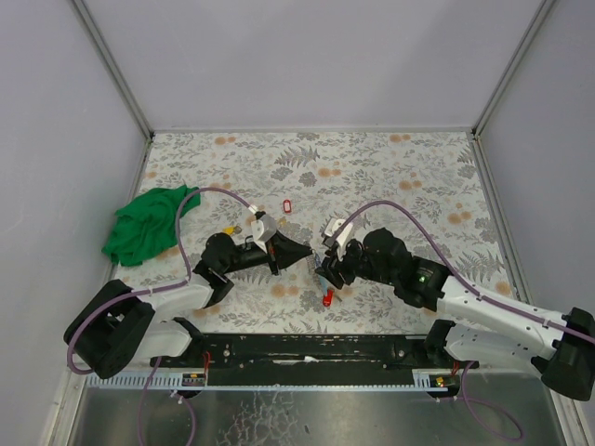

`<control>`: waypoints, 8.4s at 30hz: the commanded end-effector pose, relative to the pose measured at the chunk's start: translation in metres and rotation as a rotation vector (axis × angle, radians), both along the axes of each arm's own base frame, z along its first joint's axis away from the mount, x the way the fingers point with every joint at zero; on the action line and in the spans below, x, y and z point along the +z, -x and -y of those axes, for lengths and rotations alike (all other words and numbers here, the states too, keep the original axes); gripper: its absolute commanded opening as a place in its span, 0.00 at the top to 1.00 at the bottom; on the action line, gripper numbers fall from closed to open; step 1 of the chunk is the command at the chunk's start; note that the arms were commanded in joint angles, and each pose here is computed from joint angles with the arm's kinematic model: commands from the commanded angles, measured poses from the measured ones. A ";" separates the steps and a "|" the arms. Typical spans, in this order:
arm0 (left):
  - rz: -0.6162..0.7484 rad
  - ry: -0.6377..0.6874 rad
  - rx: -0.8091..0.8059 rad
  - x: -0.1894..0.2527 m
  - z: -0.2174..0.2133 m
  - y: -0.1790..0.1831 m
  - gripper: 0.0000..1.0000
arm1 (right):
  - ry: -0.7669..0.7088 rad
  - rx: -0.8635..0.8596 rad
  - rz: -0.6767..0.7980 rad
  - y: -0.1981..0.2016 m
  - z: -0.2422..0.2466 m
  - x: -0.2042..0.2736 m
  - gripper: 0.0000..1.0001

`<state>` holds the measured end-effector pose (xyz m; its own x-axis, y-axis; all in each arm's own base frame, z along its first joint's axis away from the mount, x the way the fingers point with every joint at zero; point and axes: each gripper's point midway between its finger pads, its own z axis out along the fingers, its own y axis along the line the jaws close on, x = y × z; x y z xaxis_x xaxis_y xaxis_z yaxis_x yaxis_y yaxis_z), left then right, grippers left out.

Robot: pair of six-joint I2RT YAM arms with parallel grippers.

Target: Put the keys on the keyring

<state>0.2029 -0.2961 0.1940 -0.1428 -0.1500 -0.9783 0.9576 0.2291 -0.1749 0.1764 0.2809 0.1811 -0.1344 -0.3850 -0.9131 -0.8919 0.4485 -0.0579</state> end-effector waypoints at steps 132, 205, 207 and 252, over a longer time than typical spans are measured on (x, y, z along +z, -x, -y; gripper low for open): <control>-0.826 0.484 0.216 0.015 -0.012 -0.026 0.76 | -0.275 -0.348 0.013 -0.030 -0.011 -0.042 1.00; -0.781 0.169 0.299 -0.003 -0.023 -0.027 0.61 | 0.163 -0.251 0.423 -0.039 0.010 -0.060 1.00; -0.771 0.142 0.306 -0.004 -0.024 -0.029 0.60 | 0.184 -0.227 0.443 -0.039 0.009 -0.062 1.00; -0.846 -0.192 0.104 -0.009 -0.023 -0.002 0.66 | 0.306 -0.134 0.505 -0.037 0.013 -0.070 1.00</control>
